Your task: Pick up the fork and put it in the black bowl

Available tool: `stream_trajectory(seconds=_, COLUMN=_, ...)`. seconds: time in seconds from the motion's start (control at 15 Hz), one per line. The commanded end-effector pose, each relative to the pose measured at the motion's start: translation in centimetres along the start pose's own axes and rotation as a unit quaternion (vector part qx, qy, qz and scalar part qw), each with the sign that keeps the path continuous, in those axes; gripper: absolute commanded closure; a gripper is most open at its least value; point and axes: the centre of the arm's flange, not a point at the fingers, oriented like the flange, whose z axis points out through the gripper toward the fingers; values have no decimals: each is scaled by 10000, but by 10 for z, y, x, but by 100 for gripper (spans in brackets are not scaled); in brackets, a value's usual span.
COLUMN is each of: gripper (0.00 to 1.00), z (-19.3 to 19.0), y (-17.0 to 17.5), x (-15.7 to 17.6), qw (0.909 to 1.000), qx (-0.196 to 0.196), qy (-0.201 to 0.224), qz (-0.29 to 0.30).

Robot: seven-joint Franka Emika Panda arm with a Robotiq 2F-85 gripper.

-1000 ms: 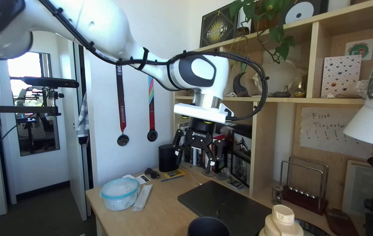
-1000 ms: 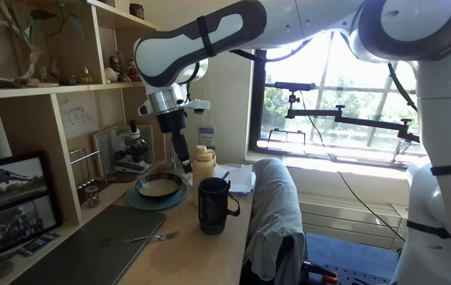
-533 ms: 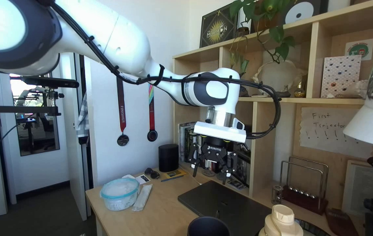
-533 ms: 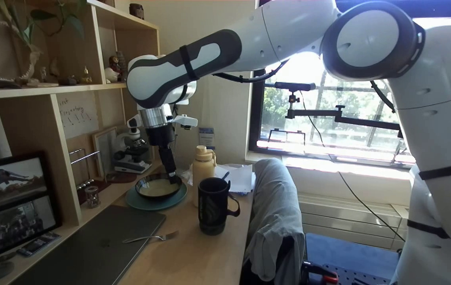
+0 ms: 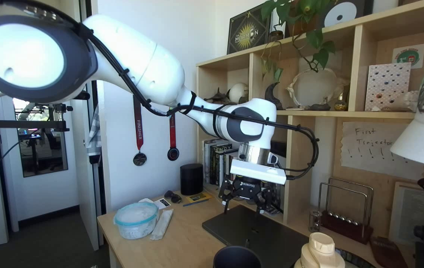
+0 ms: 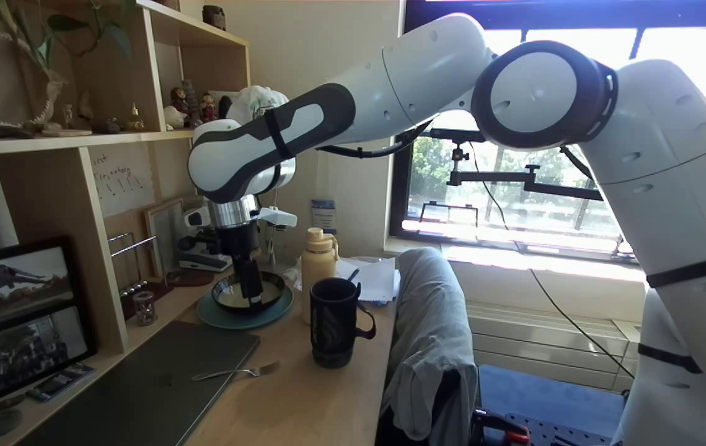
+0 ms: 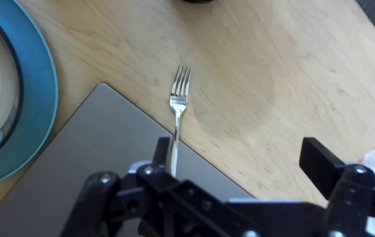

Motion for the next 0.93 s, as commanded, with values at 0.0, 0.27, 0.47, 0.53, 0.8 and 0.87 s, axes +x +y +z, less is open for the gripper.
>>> stream_trajectory(seconds=0.0, gripper=0, z=19, y=14, x=11, qw=9991, qx=120, qy=292, qz=-295)
stream_trajectory(seconds=0.27, gripper=0, z=45, y=24, x=17, qw=9980, qx=155, qy=470, qz=-393)
stream_trajectory(seconds=0.47, gripper=0, z=60, y=32, x=22, qw=9970, qx=173, qy=622, qz=-422)
stream_trajectory(seconds=0.53, gripper=0, z=64, y=34, x=24, qw=9967, qx=191, qy=643, qz=-453)
stream_trajectory(seconds=0.8, gripper=0, z=88, y=38, x=36, qw=9952, qx=333, qy=719, qz=-577)
stream_trajectory(seconds=0.87, gripper=0, z=93, y=38, x=38, qw=9950, qx=362, qy=713, qz=-606)
